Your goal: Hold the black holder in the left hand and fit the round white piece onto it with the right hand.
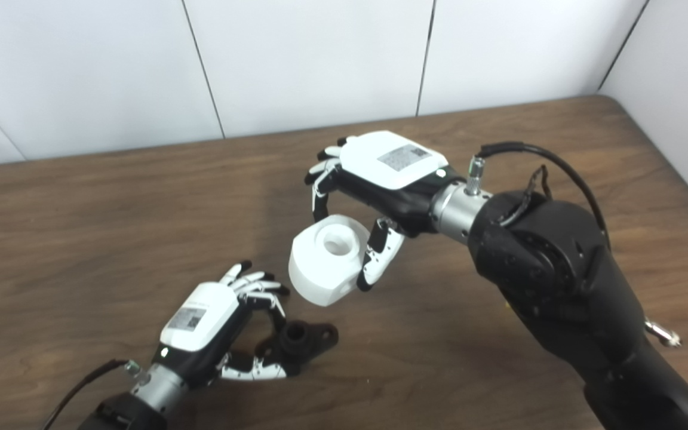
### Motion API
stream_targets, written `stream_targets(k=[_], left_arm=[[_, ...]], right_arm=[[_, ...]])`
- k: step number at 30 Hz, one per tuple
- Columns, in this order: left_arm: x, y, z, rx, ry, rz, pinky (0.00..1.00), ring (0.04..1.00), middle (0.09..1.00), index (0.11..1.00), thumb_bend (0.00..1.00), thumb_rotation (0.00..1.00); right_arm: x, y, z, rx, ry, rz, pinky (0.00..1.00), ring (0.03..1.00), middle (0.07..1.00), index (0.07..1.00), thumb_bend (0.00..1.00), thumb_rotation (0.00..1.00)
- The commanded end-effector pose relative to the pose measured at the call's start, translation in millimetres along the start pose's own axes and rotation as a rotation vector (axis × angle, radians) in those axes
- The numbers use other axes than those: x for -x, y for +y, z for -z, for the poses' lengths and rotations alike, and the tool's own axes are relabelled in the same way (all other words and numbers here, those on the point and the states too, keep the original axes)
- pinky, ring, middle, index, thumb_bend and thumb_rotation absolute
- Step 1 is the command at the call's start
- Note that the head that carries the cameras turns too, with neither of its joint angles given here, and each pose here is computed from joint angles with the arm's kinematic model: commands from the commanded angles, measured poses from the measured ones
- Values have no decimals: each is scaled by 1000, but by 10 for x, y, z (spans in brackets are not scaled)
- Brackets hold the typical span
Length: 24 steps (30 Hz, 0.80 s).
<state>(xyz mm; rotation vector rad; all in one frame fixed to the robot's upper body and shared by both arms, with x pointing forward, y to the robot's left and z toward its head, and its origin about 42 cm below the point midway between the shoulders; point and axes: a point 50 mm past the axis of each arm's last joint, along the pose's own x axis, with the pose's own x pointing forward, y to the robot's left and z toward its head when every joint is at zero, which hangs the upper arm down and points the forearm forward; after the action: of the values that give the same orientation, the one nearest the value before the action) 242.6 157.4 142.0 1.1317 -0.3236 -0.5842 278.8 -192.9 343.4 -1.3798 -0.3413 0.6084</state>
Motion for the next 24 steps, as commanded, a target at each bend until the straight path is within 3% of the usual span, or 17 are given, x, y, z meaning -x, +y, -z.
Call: stream_targets(k=[1,24], left_arm=[[4,-85,42,-19,26,65,993,869,780,485,524,59],[-58,14,15,-3,34,72,1000,883,788,485,524,59]], right_arm=[[-1,-97,-49,33,-20,46,1000,940,850,483,525,140],[-89,45,-176,12,-71,-43,1000,944,857,484,525,140]])
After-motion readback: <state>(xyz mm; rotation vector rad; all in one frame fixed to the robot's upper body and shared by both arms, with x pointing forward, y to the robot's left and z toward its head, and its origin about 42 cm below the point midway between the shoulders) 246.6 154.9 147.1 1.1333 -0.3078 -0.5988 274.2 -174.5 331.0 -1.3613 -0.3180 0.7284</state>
